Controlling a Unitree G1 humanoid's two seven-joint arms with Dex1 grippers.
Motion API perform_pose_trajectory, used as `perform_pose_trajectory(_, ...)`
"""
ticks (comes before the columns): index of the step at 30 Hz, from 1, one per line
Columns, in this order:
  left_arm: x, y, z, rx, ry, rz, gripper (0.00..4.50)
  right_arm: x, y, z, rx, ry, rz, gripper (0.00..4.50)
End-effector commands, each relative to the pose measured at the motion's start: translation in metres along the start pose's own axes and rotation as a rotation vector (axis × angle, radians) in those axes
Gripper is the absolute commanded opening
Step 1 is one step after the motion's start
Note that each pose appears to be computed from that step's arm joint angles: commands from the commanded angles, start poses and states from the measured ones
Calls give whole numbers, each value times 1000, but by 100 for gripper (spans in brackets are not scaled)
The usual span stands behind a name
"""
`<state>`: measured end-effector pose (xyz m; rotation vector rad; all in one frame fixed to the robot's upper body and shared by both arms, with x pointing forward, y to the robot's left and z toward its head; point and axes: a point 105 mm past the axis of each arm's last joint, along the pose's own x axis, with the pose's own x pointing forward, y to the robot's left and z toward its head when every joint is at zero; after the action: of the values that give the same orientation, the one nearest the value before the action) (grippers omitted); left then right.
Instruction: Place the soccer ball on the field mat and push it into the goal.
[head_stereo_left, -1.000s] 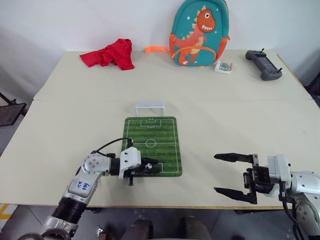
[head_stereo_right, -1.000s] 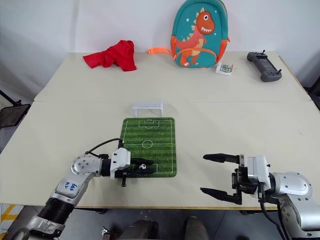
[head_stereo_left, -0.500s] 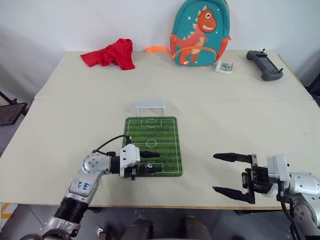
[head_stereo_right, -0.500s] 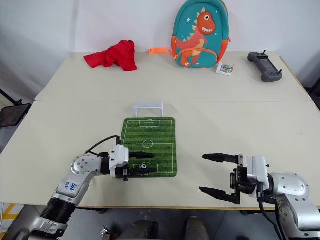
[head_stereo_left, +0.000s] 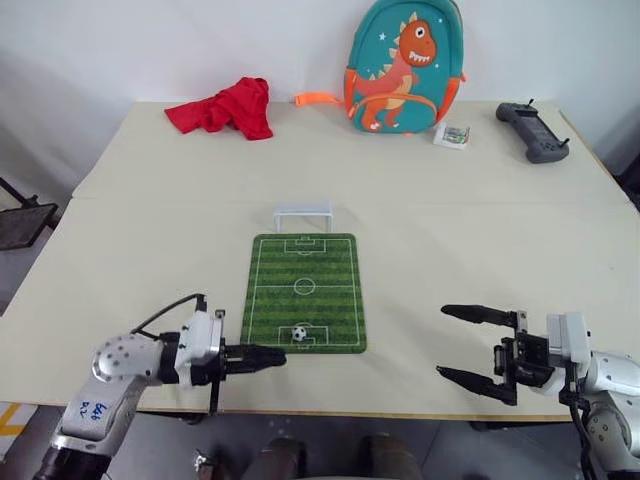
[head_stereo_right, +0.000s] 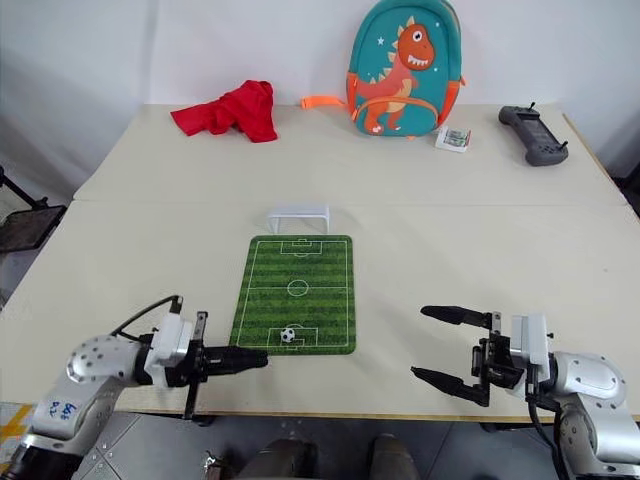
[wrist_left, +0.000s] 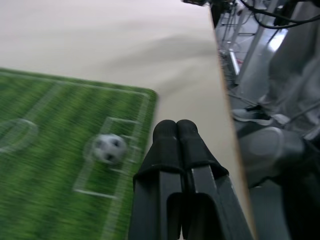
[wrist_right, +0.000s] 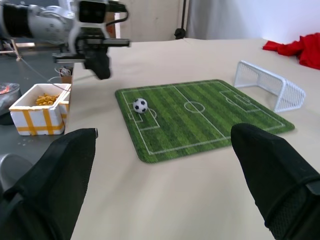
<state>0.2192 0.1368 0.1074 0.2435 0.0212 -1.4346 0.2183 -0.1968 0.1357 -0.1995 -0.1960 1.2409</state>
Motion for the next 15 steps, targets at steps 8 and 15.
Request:
perform_pose_trajectory(8, 24, 11, -22, 2, 30, 45, 3, 0, 1, 2, -68, 4, -22, 450)
perform_pose_trajectory(15, 33, 36, -16, 45, 10, 75, 3, 6, 1, 2, -66, -13, -31, 450)
